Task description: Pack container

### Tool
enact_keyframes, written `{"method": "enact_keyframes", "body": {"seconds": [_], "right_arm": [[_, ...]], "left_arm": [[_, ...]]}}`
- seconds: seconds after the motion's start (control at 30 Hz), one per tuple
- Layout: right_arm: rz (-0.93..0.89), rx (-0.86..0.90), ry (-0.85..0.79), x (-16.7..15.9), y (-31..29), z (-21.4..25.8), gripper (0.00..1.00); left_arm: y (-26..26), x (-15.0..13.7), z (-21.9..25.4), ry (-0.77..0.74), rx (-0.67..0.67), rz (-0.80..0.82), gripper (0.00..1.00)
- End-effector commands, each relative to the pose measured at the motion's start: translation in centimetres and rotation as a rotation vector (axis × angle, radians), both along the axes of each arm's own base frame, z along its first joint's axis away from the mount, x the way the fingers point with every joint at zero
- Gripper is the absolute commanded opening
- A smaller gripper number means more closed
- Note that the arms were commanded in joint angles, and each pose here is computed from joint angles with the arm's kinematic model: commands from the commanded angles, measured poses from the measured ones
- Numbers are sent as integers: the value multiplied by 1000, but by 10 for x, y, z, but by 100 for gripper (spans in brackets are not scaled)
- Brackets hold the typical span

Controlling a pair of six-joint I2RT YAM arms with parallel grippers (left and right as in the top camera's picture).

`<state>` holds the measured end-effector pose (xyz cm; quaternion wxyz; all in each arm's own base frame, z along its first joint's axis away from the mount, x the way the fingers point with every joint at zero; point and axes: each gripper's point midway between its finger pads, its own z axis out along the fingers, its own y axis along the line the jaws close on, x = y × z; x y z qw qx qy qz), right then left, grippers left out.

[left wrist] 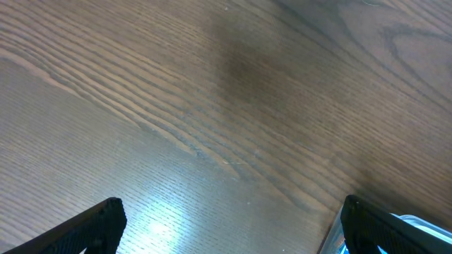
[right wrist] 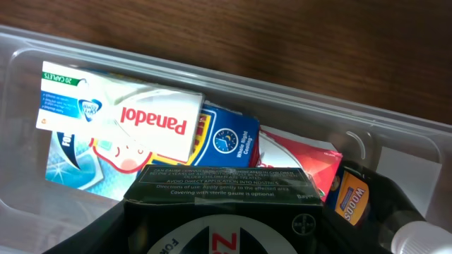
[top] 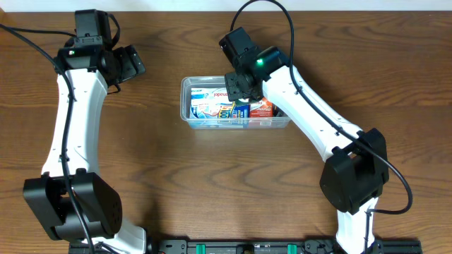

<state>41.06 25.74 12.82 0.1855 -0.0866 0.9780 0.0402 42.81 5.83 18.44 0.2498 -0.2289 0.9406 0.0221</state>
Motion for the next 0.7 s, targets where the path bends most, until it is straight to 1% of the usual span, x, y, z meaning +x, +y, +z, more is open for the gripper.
{"method": "enact_keyframes", "body": {"seconds": [0.0,0.1,0.23,0.37,0.43,0.57,0.6,0.67], "right_arm": [[-44,1,3,0,0,-5,61],[-91,23,5,1,1,-6,61],[-92,27,2,3,5,-10,60],[12,-12,-11,3,6,-10,55],[98,-43,-23,4,6,-10,53],[363,-117,-39,0,10,-11,52],[452,-129,-36,-3,13,-12,53],[635,-150,-28,-11,17,-14,56]], "left_arm": [[2,1,-1,2,3,7,98],[2,1,-1,2,3,7,98],[2,1,-1,2,3,7,98],[2,1,-1,2,3,7,98],[2,1,-1,2,3,7,98],[2,1,-1,2,3,7,98],[2,1,-1,2,3,7,98],[2,1,-1,2,3,7,98]]}}
